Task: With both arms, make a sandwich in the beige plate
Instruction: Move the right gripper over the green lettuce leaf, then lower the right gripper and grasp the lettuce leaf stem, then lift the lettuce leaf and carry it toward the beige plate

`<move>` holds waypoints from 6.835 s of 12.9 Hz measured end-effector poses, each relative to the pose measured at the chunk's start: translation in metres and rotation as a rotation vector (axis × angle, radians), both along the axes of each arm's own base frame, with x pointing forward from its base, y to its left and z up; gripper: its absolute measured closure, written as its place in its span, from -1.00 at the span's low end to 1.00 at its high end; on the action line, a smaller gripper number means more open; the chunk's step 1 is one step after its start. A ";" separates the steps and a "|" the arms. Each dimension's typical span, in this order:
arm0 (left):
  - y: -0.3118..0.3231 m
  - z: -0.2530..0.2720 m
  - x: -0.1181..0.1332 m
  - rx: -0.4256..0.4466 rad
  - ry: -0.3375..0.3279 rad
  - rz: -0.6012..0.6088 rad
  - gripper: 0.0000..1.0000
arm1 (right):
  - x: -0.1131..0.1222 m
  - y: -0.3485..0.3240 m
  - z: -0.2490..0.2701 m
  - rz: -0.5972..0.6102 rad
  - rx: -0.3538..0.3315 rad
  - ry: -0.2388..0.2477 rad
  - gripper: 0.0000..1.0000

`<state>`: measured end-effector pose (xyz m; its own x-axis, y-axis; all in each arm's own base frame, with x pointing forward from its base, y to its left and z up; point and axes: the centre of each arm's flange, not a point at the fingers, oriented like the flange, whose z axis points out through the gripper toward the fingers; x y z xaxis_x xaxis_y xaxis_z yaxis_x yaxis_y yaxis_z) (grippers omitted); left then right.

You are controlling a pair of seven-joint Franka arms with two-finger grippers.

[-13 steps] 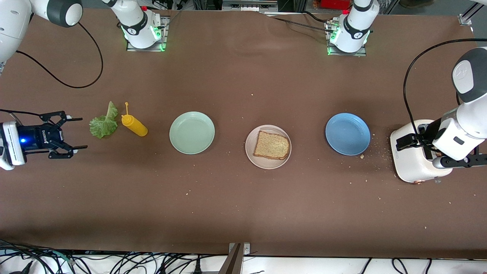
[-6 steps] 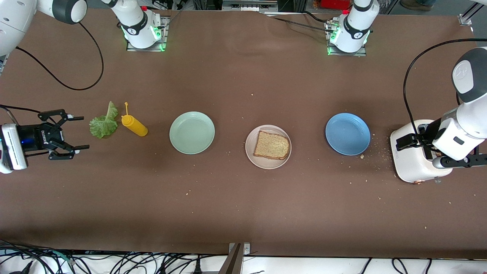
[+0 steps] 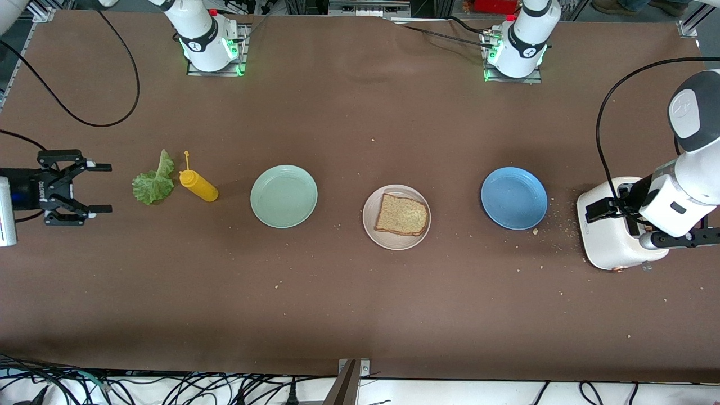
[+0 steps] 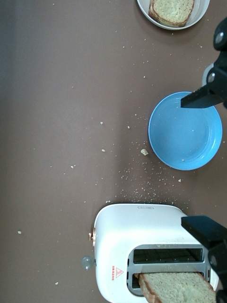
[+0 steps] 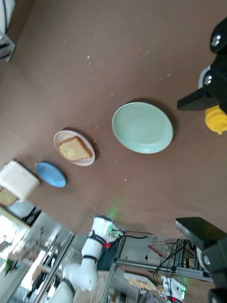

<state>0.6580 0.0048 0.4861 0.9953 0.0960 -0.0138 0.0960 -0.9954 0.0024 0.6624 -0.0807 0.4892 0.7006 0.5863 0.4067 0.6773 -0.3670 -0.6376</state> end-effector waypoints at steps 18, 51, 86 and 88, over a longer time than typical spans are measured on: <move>-0.010 0.001 0.000 0.000 -0.001 -0.013 -1.00 | -0.045 0.098 0.051 -0.791 -1.047 0.340 -1.00; -0.021 0.000 -0.002 -0.003 0.011 -0.014 -1.00 | -0.205 -0.014 -0.302 -1.158 -0.947 0.159 -0.95; -0.020 0.000 -0.002 -0.003 0.013 0.004 -1.00 | -0.068 0.047 -0.084 -1.055 -0.957 0.382 0.86; -0.020 0.000 -0.002 -0.003 0.013 0.005 -1.00 | -0.058 0.077 -0.025 -1.007 -0.949 0.357 0.86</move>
